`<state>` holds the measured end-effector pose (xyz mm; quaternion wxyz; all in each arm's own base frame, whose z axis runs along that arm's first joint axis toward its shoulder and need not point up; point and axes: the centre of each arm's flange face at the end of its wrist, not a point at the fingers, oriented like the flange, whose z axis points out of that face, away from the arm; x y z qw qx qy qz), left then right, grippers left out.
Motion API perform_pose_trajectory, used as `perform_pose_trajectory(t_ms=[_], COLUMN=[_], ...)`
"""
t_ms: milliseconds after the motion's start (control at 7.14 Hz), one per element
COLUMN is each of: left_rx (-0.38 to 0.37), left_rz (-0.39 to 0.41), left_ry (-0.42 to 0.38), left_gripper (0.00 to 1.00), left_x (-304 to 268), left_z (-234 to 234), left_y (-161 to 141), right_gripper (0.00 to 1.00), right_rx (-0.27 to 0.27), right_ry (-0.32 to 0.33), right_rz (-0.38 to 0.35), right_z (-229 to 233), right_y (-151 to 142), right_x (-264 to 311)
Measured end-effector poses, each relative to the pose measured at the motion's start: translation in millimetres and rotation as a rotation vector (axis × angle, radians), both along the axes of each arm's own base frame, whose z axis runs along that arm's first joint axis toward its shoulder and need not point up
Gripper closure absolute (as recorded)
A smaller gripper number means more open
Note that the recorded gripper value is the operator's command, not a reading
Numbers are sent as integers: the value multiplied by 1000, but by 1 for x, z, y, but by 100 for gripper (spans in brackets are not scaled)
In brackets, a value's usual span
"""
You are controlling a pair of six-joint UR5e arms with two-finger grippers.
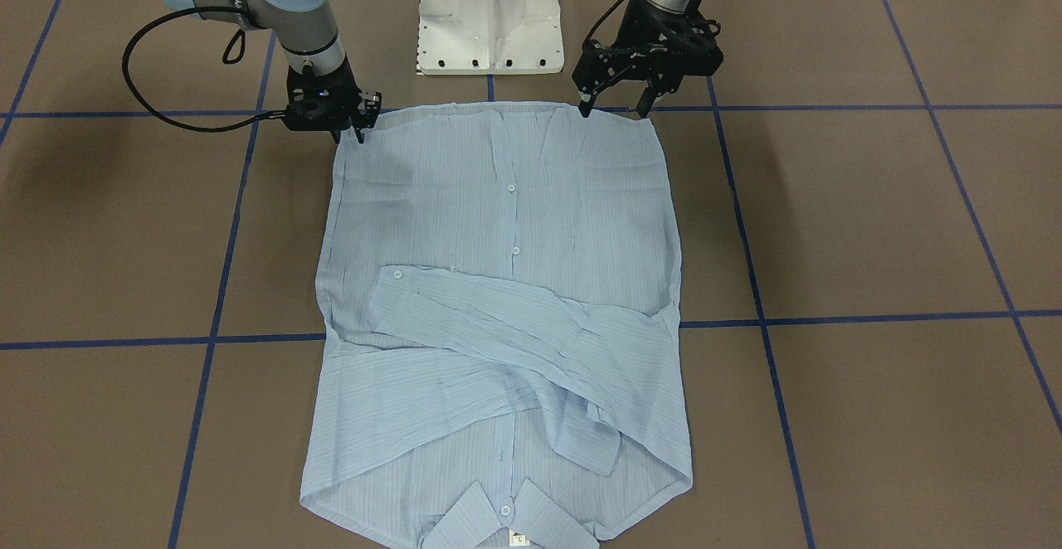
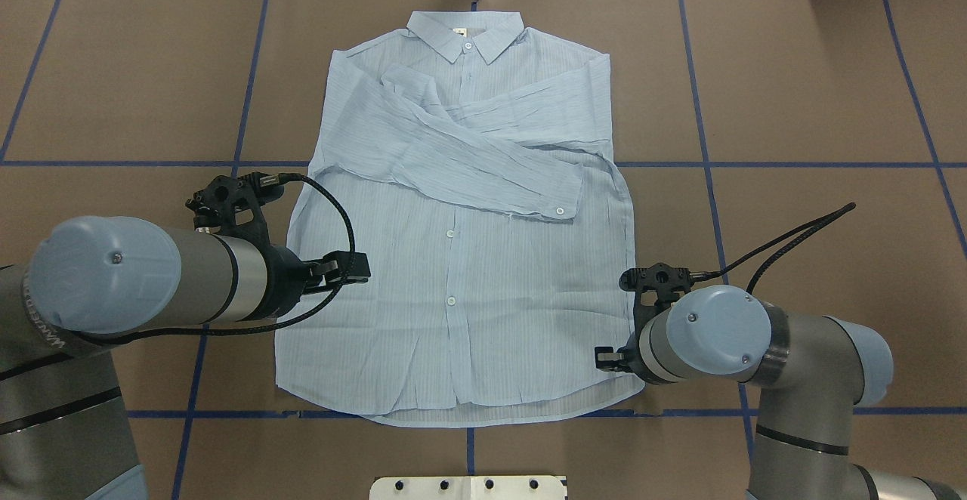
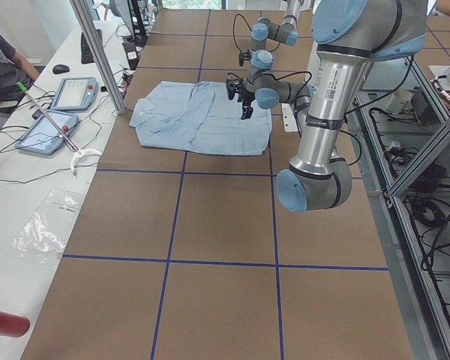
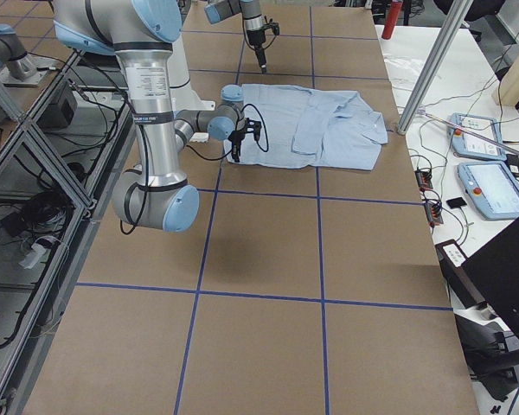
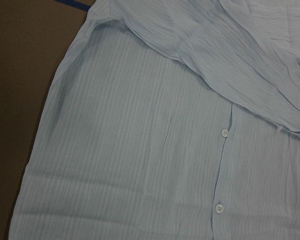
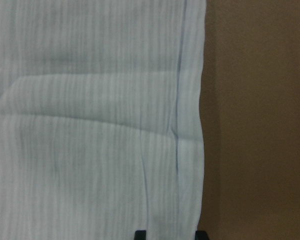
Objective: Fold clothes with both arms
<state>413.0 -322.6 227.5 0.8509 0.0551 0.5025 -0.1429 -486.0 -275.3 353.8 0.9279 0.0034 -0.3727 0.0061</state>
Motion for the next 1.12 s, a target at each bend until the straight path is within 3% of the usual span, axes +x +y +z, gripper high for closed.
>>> perform_pose_trajectory(t_ms=[840, 1120], left_rx=[-3, -3], left_rz=[-2, -2], left_ry=[2, 2], left_gripper=[1, 1], left_x=[1, 1], left_z=[-1, -1], left_y=[0, 0], right_gripper=[57, 85], right_rx=[-27, -28], right_ry=[33, 36], right_rz=[-8, -10], right_z=[14, 15], right_y=[-2, -1], right_x=[7, 5])
